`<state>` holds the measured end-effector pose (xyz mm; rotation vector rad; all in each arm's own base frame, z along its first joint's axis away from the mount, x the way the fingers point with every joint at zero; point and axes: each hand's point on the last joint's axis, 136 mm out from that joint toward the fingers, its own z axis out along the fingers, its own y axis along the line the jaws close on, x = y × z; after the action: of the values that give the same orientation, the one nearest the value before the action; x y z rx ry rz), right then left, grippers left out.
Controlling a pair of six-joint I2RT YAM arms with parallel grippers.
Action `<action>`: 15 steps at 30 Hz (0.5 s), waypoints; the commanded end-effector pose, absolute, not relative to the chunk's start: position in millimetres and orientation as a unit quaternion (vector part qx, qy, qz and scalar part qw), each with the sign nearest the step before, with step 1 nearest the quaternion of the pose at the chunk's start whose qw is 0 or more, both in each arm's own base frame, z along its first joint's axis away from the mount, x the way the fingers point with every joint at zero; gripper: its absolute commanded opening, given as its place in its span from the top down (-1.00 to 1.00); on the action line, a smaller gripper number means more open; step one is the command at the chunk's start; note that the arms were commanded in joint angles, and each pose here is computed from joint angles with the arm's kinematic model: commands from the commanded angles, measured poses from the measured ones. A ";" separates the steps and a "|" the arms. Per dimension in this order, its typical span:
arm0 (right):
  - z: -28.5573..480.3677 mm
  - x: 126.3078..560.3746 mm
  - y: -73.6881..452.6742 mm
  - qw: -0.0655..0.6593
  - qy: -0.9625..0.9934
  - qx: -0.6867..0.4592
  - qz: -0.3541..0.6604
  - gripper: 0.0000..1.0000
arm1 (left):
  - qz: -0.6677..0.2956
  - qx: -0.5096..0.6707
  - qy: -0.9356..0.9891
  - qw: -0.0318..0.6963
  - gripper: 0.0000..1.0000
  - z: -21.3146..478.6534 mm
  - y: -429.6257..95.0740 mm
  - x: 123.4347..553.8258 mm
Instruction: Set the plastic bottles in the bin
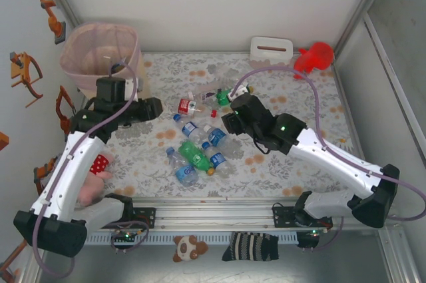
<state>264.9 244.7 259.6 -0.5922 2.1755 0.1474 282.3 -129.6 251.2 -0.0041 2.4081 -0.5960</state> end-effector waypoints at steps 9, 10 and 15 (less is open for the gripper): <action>240.4 263.6 237.0 0.403 0.887 -0.216 0.062 -0.33 | -0.251 -0.158 0.929 0.222 -0.12 149.0 -137.3 262.0; 238.7 263.8 237.5 0.400 0.888 -0.215 0.063 -0.33 | -0.246 -0.172 0.931 0.208 -0.12 138.0 -136.8 258.3; 234.8 264.2 240.5 0.393 0.890 -0.219 0.065 -0.33 | -0.251 -0.218 0.929 0.161 -0.12 98.8 -143.8 246.5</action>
<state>263.0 240.9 241.3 -0.5807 2.2327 0.1633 244.0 -135.2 105.0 -0.4909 2.6807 -0.6356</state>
